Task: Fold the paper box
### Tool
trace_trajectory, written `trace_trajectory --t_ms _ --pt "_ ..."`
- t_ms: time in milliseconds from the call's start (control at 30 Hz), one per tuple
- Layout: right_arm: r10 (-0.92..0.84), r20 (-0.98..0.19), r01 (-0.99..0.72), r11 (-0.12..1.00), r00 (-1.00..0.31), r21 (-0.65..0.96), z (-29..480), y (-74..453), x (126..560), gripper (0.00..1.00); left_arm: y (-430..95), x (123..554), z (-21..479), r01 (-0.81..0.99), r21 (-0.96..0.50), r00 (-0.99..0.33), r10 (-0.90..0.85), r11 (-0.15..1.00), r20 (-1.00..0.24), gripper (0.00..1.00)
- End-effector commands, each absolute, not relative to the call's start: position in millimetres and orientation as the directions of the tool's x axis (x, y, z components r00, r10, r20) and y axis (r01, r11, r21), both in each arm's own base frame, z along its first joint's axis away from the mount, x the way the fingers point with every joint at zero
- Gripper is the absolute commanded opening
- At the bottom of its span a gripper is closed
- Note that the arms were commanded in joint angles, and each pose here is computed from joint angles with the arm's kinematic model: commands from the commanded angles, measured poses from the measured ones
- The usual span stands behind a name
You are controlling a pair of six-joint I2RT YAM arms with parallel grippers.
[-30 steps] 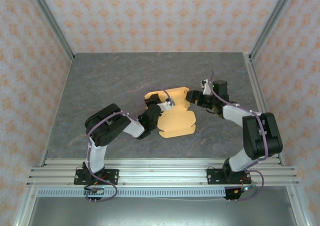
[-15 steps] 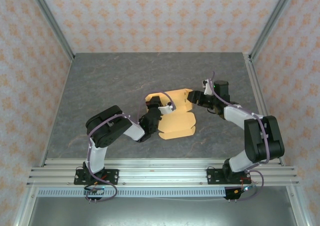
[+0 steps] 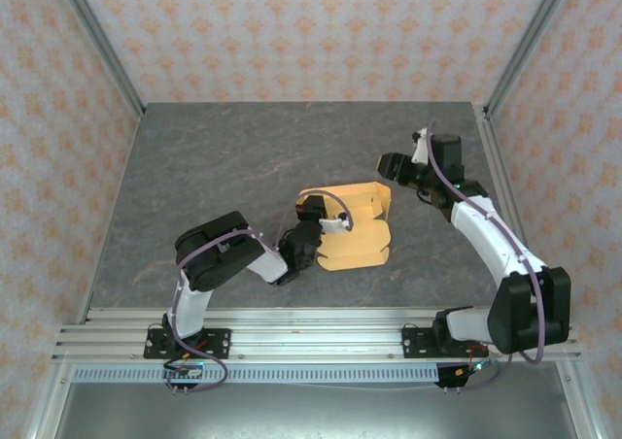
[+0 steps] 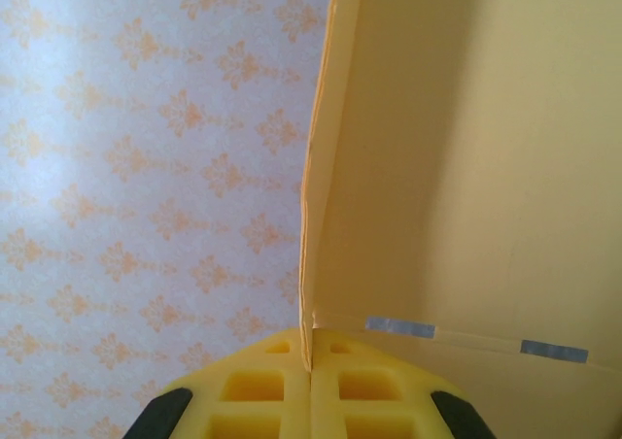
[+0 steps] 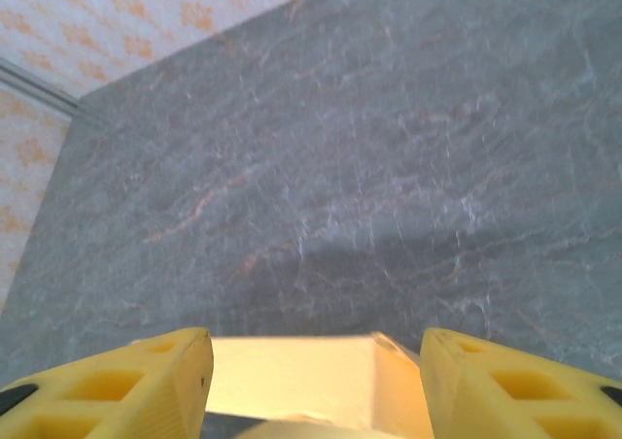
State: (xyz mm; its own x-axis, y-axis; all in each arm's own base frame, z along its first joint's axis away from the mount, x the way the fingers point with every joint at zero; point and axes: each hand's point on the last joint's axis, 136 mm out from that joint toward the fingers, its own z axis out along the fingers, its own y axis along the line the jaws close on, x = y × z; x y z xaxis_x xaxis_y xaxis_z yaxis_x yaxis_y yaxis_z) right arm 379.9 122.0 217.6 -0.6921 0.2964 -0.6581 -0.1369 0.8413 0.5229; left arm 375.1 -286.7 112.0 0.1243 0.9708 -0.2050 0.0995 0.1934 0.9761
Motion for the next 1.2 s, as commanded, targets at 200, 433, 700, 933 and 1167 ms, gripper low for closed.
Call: trace_trajectory --t_ms 200,433,700,933,1167 --pt "0.248 -0.574 -0.056 0.887 -0.780 0.459 198 137 349 0.53 -297 362 100 0.090 0.989 0.131 0.983 0.121 -0.132 0.00" --pt "0.236 -0.585 0.032 0.941 -0.776 0.338 176 108 348 0.57 -299 361 103 0.082 0.989 0.132 0.983 0.120 -0.130 0.00" --pt "0.219 -0.581 0.020 0.944 -0.784 0.328 180 110 368 0.56 -301 372 99 0.067 0.996 0.122 0.990 0.061 -0.069 0.00" --pt "0.290 -0.542 0.063 0.915 -0.789 0.398 172 102 391 0.54 -285 405 112 0.034 0.996 0.078 0.993 0.081 -0.083 0.00" --pt "0.370 -0.470 0.042 0.819 -0.801 0.572 169 103 410 0.52 -288 419 119 0.016 0.998 0.102 0.993 0.057 -0.058 0.00"
